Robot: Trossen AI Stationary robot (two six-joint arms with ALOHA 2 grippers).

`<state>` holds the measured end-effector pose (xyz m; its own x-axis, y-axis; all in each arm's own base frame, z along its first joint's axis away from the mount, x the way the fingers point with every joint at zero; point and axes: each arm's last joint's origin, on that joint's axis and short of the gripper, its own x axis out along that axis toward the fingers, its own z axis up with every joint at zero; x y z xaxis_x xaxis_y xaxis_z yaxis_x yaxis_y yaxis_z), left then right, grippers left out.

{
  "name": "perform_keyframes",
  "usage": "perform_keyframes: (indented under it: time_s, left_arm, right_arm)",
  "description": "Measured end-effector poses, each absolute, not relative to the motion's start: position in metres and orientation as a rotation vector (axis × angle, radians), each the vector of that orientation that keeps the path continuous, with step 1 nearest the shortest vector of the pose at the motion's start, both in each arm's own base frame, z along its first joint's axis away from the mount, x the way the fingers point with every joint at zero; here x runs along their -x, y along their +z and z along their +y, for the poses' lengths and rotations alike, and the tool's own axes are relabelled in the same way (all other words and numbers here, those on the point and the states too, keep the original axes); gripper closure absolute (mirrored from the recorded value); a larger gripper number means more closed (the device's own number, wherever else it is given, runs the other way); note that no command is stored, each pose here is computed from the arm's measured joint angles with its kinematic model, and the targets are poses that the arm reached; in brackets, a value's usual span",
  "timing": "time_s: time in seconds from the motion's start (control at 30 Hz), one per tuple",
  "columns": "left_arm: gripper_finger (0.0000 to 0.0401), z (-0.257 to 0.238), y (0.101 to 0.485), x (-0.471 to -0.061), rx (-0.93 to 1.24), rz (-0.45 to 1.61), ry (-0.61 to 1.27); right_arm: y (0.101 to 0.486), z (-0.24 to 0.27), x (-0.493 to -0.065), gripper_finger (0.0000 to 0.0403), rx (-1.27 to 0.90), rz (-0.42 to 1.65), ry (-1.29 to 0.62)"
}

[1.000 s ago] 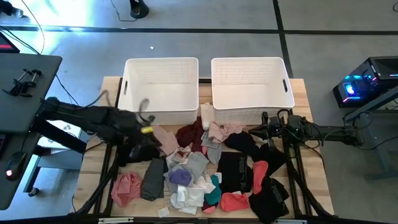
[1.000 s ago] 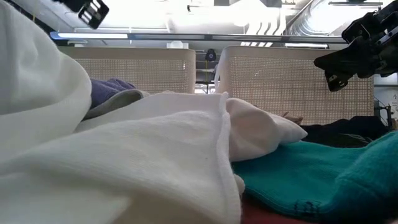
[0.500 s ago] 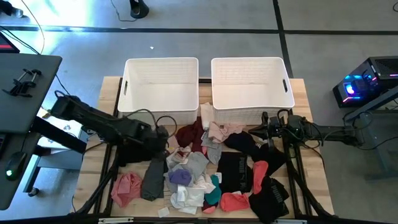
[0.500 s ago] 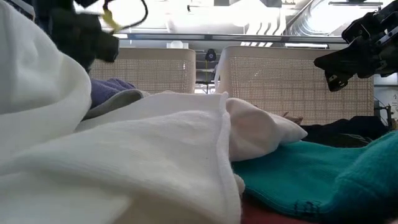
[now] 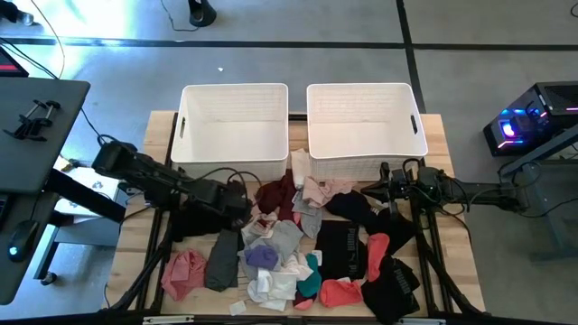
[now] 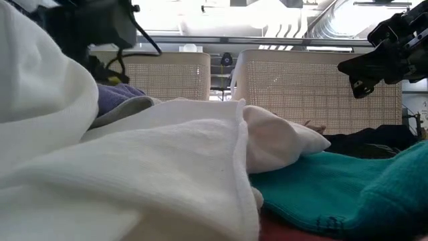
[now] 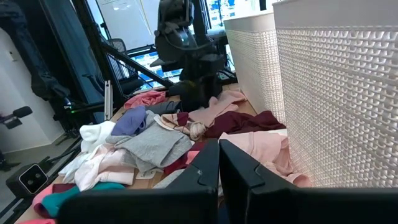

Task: Sort clothes
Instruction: Put the pink sock into the left white laundry bin

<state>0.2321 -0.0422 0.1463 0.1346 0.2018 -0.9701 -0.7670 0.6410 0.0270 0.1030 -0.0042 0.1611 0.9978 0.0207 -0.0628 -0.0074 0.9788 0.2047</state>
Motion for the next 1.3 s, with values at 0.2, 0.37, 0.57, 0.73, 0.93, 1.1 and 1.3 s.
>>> perform_keyframes:
  time_s: [0.2,0.37,0.57,0.73,0.93,1.1,1.3]
  left_arm:
    - [0.036,-0.043,0.138,-0.243,0.515,1.287,0.616]
    - [0.0384,-0.044,0.154,-0.243,0.529,1.294,0.572]
    - [0.0397,-0.044,0.203,-0.241,0.512,1.279,0.55]
    - [0.0395,-0.044,0.246,-0.242,0.531,1.166,0.524]
    - [0.0382,-0.043,0.255,-0.247,0.472,1.052,0.5]
    - [0.0319,-0.043,0.245,-0.254,0.442,1.089,0.504]
    - [0.0239,-0.045,0.23,-0.263,0.382,1.154,0.496]
  right_arm:
    - [0.161,-0.004,-0.103,0.0402,-0.206,0.065,0.014]
    - [0.161,-0.004,-0.103,0.0402,-0.206,0.065,0.014]
    - [0.161,-0.004,-0.103,0.0402,-0.206,0.065,0.014]
    - [0.161,-0.004,-0.103,0.0402,-0.206,0.065,0.014]
    - [0.161,-0.004,-0.103,0.0402,-0.206,0.065,0.014]
    - [0.161,-0.004,-0.103,0.0402,-0.206,0.065,0.014]
    - [0.161,-0.004,-0.103,0.0402,-0.206,0.065,0.014]
